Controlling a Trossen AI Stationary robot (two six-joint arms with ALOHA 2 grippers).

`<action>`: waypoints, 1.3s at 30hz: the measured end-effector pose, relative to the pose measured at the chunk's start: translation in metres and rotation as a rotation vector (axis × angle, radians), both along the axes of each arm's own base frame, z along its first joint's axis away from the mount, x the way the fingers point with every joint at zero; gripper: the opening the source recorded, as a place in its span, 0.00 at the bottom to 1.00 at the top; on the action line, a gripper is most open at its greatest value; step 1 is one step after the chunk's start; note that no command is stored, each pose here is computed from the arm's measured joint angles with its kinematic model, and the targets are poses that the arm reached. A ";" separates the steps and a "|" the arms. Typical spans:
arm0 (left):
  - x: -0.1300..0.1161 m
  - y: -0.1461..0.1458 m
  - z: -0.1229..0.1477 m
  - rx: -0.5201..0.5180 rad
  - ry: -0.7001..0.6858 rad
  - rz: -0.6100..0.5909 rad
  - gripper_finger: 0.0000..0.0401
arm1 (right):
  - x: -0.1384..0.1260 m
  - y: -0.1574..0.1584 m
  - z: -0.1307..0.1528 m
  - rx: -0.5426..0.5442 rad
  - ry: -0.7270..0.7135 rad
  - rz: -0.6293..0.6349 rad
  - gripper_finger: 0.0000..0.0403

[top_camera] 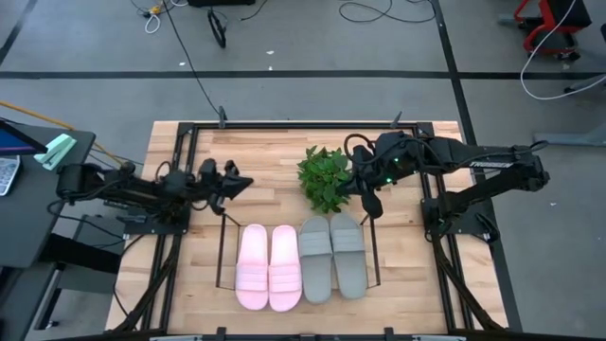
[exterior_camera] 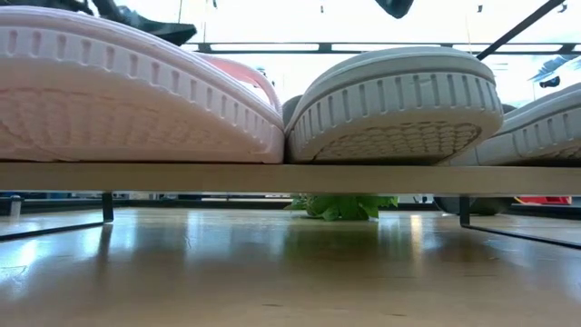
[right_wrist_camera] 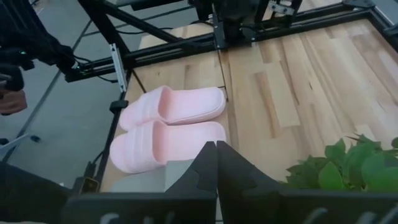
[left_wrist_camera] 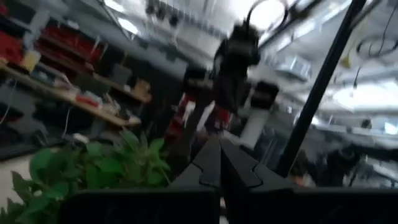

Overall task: Pick and place slides into the shelf
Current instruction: Return to Home Position

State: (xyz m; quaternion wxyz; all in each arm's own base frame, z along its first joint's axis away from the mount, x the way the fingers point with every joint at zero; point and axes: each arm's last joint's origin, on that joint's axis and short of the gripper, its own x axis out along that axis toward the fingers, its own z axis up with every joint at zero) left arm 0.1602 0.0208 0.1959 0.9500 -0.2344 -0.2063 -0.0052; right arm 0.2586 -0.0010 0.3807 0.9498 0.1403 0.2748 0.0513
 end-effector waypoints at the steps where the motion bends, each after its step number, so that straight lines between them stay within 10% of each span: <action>1: -0.004 0.000 -0.001 -0.010 -0.023 0.003 0.01 | 0.000 0.000 0.000 0.000 0.000 0.001 0.00; 39: -0.060 -0.012 0.016 -0.022 -0.070 -0.020 0.00 | 0.000 0.000 -0.001 0.006 0.011 -0.024 0.00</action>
